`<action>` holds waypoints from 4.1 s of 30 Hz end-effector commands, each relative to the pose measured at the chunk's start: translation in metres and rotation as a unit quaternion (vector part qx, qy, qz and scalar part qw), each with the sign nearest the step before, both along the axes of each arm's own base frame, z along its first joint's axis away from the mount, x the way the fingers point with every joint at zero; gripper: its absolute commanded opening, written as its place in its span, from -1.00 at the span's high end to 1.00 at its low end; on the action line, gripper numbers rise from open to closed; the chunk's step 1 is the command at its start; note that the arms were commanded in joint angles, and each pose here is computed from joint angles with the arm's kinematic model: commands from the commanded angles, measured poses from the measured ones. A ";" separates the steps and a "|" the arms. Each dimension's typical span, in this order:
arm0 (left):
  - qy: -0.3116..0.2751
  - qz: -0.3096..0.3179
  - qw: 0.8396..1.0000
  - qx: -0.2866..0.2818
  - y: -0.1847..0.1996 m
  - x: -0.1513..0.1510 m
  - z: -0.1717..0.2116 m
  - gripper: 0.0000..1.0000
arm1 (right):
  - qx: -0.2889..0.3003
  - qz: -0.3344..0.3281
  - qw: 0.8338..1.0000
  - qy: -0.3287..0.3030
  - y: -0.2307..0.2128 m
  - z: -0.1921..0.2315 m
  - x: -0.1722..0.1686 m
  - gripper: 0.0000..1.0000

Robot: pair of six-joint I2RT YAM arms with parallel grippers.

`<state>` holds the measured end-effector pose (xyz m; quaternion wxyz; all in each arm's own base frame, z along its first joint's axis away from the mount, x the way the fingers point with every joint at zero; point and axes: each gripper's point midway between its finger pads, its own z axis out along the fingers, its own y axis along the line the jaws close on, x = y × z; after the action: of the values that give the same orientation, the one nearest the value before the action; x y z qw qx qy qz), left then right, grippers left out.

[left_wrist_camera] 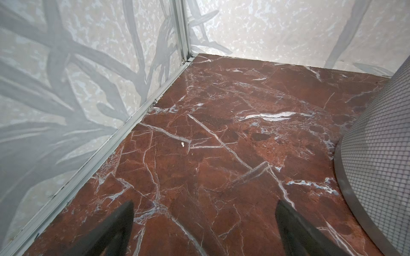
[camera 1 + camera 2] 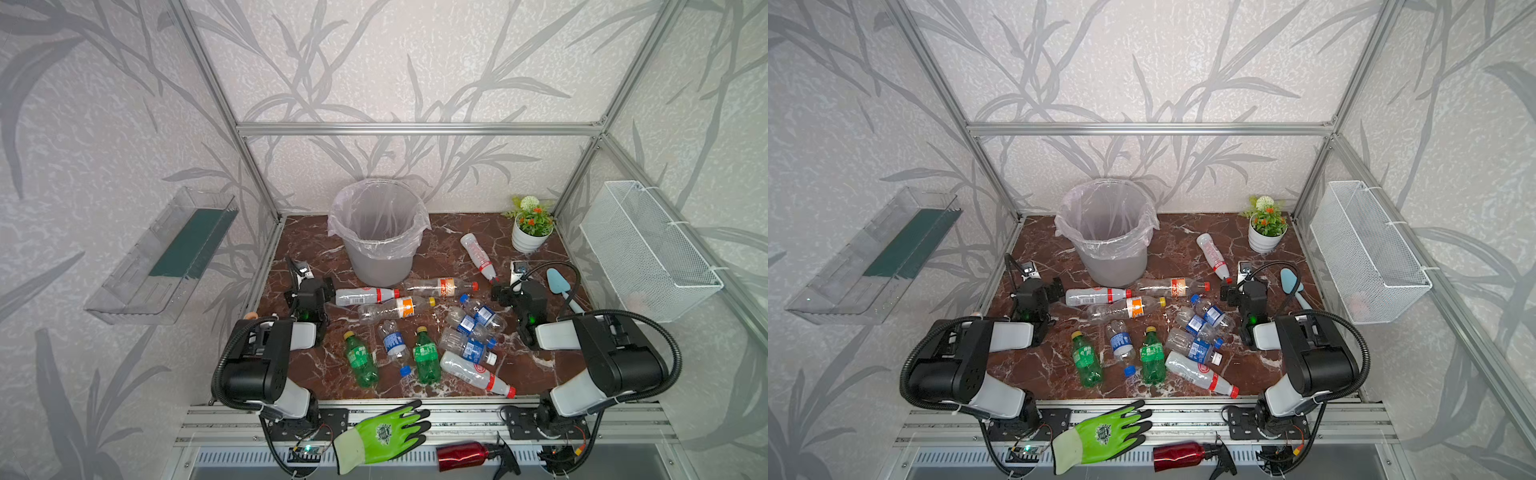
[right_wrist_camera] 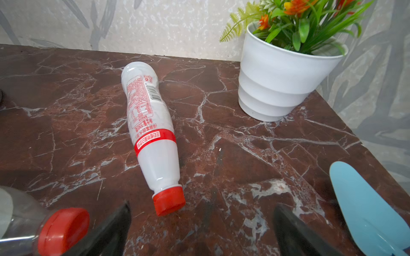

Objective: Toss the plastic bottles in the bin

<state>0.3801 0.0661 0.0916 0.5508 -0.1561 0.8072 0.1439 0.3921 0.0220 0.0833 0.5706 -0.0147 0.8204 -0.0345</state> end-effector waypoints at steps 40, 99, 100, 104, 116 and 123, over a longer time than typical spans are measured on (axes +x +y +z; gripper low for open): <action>0.040 0.085 0.993 -0.066 0.000 -0.021 0.067 -0.96 | 0.062 0.056 0.989 0.119 0.022 0.069 -0.041 -0.91; 0.011 -0.054 0.984 -0.171 -0.065 -0.080 0.125 -0.98 | -0.149 0.312 0.817 0.462 0.204 -0.052 -0.280 -0.36; 0.011 -0.054 0.984 -0.170 -0.065 -0.080 0.125 -0.98 | -0.152 0.312 0.815 0.464 0.205 -0.053 -0.280 -0.36; 0.013 -0.053 0.984 -0.170 -0.064 -0.080 0.124 -0.98 | -0.158 0.312 0.812 0.467 0.205 -0.054 -0.280 -0.25; 0.000 -0.036 0.985 -0.171 -0.059 -0.081 0.131 -0.98 | -0.122 0.346 0.857 0.363 0.213 0.016 -0.261 0.11; -0.019 -0.020 0.985 -0.168 -0.051 -0.086 0.140 -0.98 | -0.018 0.367 0.923 0.117 0.225 0.150 -0.218 0.12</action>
<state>0.2974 0.0085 0.2136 0.5172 -0.2144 0.8285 -0.0114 0.1488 0.2423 0.1682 0.3255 -0.3537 0.8650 0.1442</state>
